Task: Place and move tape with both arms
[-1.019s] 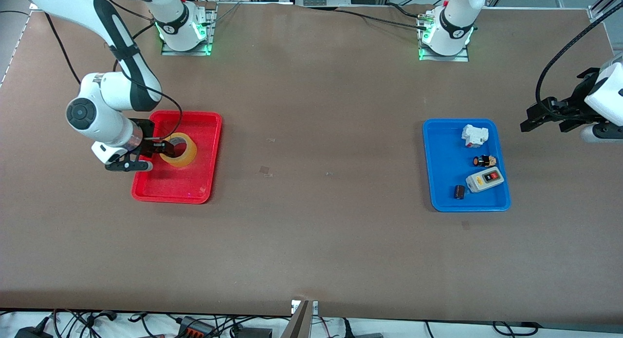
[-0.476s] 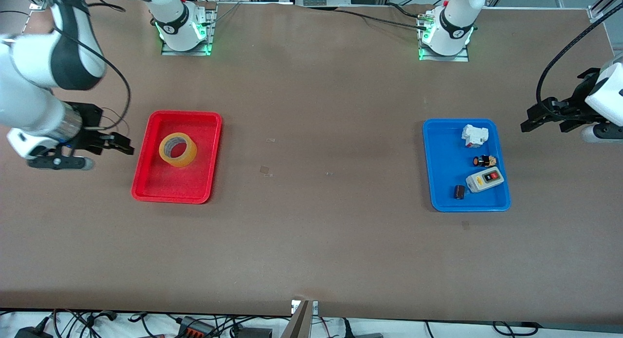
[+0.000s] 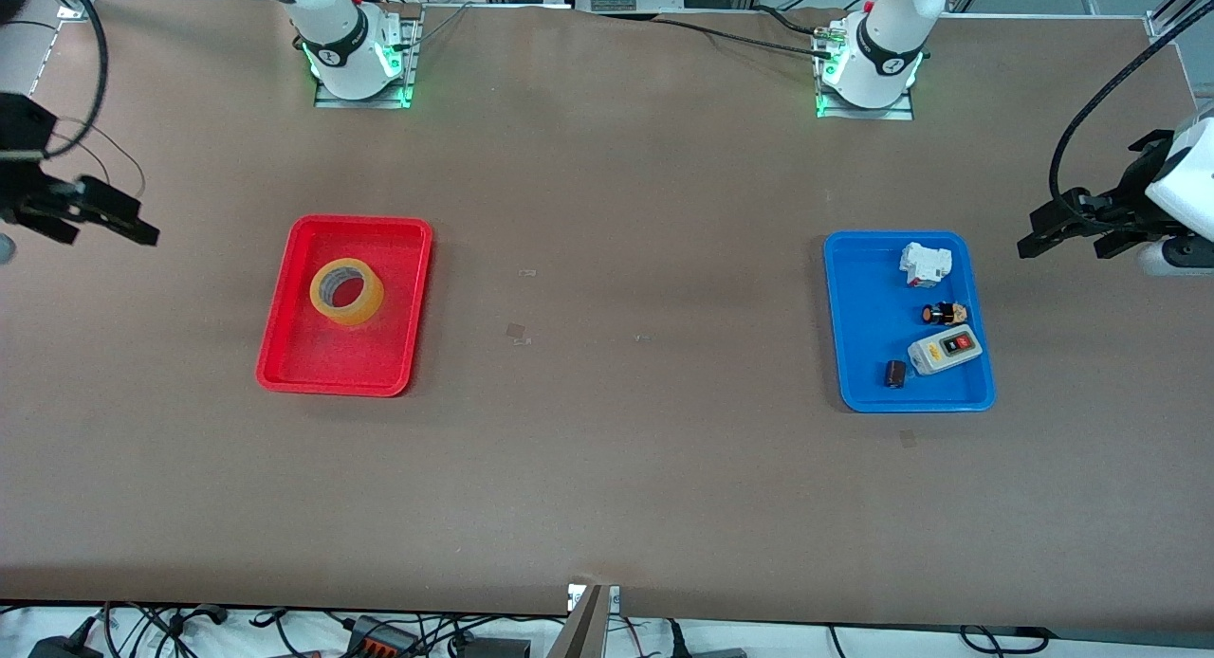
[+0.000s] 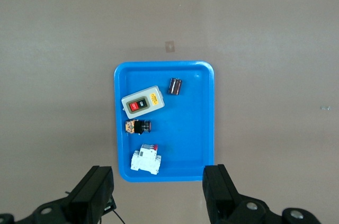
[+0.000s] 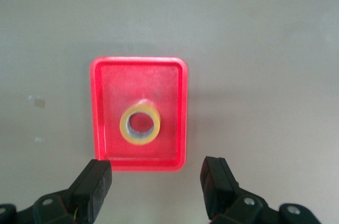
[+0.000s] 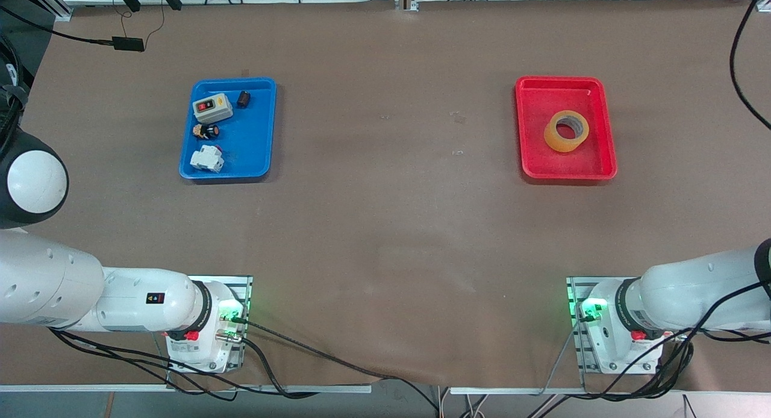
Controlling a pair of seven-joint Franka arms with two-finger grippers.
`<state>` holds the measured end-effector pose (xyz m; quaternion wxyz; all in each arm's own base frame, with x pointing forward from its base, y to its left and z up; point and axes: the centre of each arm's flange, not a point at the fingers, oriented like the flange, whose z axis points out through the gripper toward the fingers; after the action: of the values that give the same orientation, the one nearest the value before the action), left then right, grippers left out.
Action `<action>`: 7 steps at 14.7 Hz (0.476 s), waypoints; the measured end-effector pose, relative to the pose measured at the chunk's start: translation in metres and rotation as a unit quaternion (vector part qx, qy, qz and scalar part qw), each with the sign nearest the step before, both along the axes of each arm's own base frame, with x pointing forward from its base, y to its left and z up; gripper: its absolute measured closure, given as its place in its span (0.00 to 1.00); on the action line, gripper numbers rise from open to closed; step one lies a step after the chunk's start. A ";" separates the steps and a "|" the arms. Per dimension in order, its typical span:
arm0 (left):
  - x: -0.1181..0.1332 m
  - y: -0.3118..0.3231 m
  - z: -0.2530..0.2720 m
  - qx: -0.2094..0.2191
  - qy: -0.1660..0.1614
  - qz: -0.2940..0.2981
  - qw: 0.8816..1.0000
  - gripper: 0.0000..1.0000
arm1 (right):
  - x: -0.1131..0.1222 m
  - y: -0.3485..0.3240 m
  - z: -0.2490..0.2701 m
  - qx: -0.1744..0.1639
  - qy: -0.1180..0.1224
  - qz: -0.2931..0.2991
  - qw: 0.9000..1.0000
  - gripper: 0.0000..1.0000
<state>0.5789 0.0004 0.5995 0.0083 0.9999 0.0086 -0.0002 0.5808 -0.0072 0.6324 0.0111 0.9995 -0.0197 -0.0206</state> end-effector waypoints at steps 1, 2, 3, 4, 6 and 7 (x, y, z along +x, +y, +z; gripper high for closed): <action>0.000 0.000 0.005 0.000 -0.004 0.000 1.000 0.00 | -0.006 0.001 0.010 0.000 0.000 0.000 1.000 0.01; -0.001 0.000 0.008 0.000 -0.008 0.000 1.000 0.00 | -0.011 0.002 0.017 0.000 -0.001 0.001 1.000 0.01; -0.002 0.000 0.010 0.000 -0.010 0.000 1.000 0.00 | -0.017 0.003 0.024 0.000 -0.003 0.002 1.000 0.01; -0.003 0.000 0.012 0.000 -0.011 0.000 1.000 0.00 | -0.023 0.005 0.029 -0.001 -0.005 0.002 1.000 0.01; -0.004 0.000 0.014 0.000 -0.013 0.000 1.000 0.00 | -0.035 0.009 0.034 -0.002 -0.005 -0.005 1.000 0.01; -0.004 0.000 0.014 0.000 -0.013 0.000 1.000 0.00 | -0.041 0.013 0.034 -0.003 -0.003 -0.010 1.000 0.01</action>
<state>0.5747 0.0003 0.6139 0.0084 0.9998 0.0083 0.0132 0.5400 0.0055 0.6665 0.0133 0.9993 -0.0302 -0.0175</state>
